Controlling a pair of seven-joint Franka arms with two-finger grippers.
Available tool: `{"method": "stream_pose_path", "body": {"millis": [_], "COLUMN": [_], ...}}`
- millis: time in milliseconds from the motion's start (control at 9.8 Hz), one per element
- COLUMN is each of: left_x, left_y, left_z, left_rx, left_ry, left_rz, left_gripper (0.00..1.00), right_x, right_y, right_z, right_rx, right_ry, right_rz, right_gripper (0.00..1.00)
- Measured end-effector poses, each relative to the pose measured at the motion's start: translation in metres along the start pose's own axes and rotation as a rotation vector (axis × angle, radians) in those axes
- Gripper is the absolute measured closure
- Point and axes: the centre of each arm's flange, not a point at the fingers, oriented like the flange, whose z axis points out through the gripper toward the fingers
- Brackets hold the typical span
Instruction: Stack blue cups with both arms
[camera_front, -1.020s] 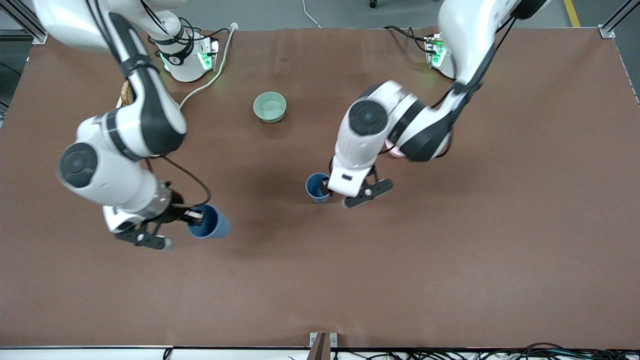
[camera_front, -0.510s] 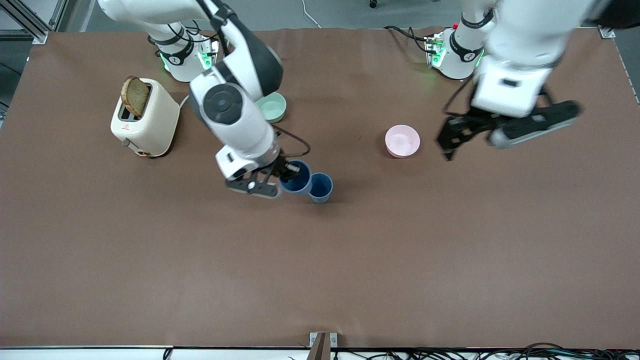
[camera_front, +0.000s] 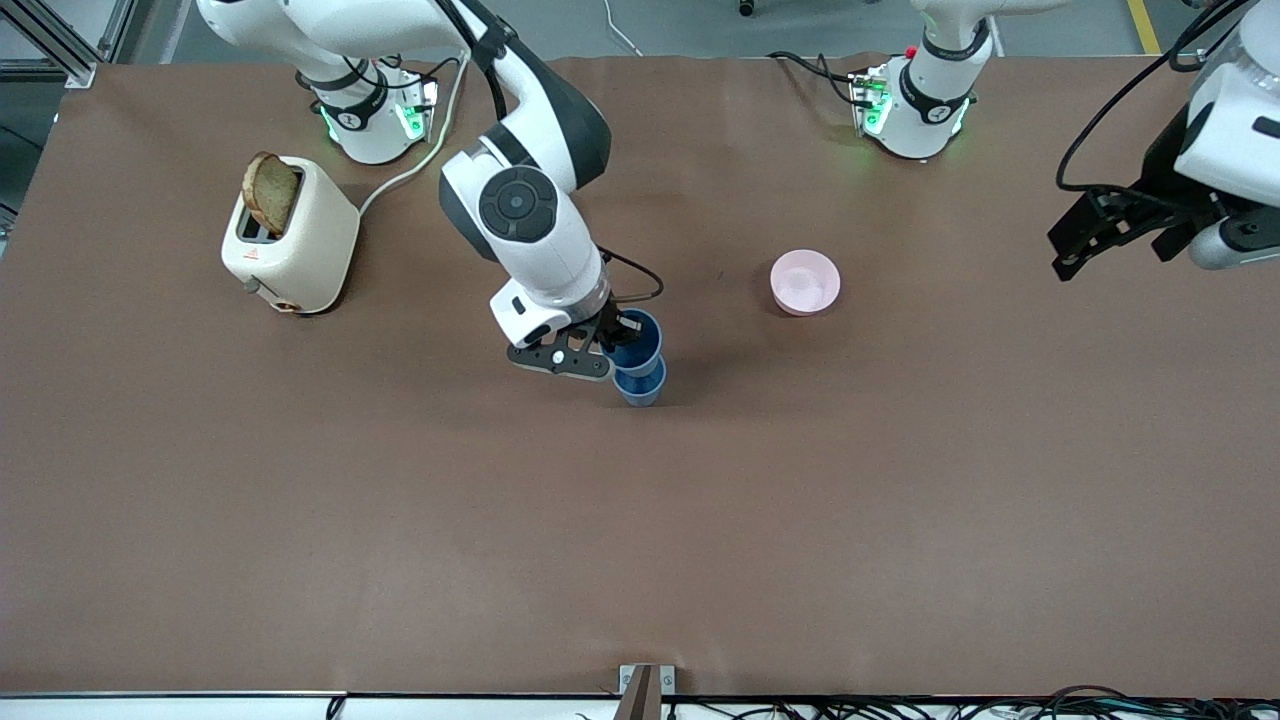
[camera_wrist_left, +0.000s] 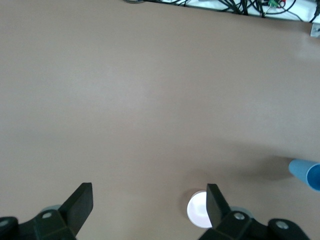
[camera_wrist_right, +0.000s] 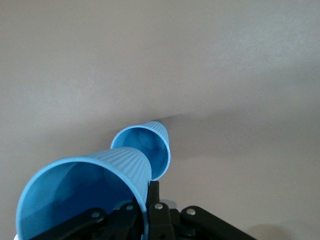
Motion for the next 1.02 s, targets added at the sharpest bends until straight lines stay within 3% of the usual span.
{"method": "stream_pose_path", "body": {"millis": [612, 1020], "left_x": [0.005, -0.004], "left_y": [-0.048, -0.024], "left_z": [0.028, 0.046], "left_rx": [-0.020, -0.015], "left_ry": [-0.083, -0.126], "left_rz": [0.029, 0.077], "left_gripper": [0.00, 0.00], "right_x": [0.003, 0.005], "right_y": [0.000, 0.002], "right_z": [0.025, 0.038], "right_rx": [-0.022, -0.033], "right_ry": [0.005, 0.007], "right_rz": [-0.009, -0.011], "right_gripper": [0.96, 0.96]}}
